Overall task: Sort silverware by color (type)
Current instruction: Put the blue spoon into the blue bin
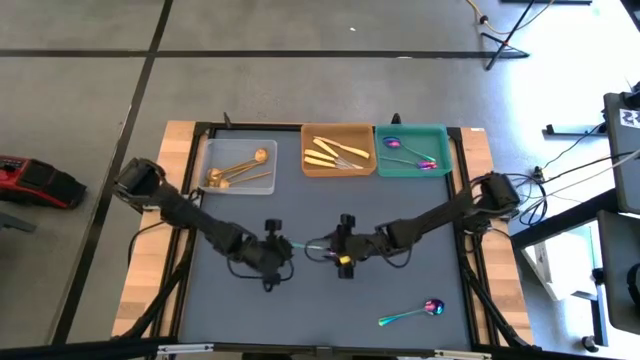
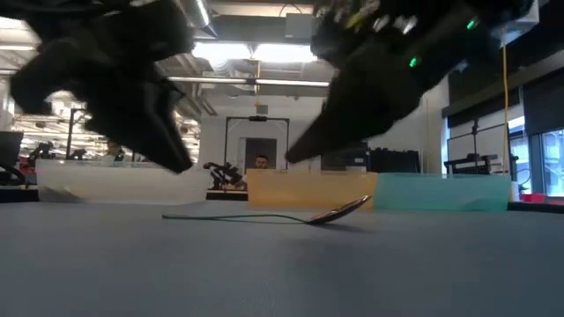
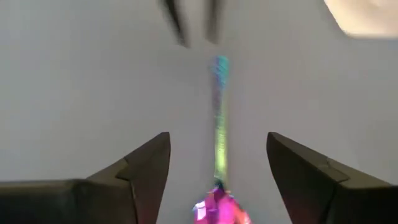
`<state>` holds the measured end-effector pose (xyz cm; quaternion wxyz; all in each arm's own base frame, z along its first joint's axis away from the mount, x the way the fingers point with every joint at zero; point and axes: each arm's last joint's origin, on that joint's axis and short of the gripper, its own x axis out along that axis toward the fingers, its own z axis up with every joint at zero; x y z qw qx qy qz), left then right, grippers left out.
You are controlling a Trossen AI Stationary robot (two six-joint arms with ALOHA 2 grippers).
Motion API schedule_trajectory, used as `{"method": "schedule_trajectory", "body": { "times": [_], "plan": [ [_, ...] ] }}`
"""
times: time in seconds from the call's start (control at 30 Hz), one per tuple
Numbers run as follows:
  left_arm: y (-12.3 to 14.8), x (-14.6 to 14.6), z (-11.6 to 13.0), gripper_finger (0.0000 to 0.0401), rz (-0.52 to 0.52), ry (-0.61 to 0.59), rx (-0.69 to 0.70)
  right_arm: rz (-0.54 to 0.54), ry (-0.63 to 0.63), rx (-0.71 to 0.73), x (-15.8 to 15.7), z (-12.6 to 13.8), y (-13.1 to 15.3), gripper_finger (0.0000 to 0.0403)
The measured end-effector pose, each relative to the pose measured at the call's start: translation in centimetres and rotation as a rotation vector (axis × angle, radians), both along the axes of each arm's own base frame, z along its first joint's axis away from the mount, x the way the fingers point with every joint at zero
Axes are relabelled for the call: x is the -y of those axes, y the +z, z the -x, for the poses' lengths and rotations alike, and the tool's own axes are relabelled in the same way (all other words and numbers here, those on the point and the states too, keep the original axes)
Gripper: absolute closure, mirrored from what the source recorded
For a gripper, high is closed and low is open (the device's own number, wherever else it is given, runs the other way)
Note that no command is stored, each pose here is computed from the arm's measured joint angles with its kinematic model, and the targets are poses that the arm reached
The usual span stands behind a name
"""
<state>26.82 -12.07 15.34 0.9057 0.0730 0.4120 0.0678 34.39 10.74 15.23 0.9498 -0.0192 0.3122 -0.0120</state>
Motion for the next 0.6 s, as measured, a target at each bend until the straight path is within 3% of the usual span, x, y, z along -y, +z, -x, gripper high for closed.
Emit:
{"method": "schedule_trajectory", "body": {
  "times": [0.1, 0.3, 0.6],
  "plan": [
    [-1.1, 0.9, 1.3, 0.0305, -0.033, -0.002, 0.025, -0.045, -0.023, -0.005, 1.2, -0.8, -1.2, 0.0152],
    [-1.9, 1.2, 2.1, 0.0305, -0.064, -0.001, 0.064, -0.145, 0.056, -0.041, 2.7, -2.1, -4.1, 0.0189],
    [-1.5, 1.3, 1.7, 0.0305, -0.031, 0.008, 0.115, -0.131, 0.053, -0.057, 4.1, -2.6, -5.5, 0.0266]
  ]
}}
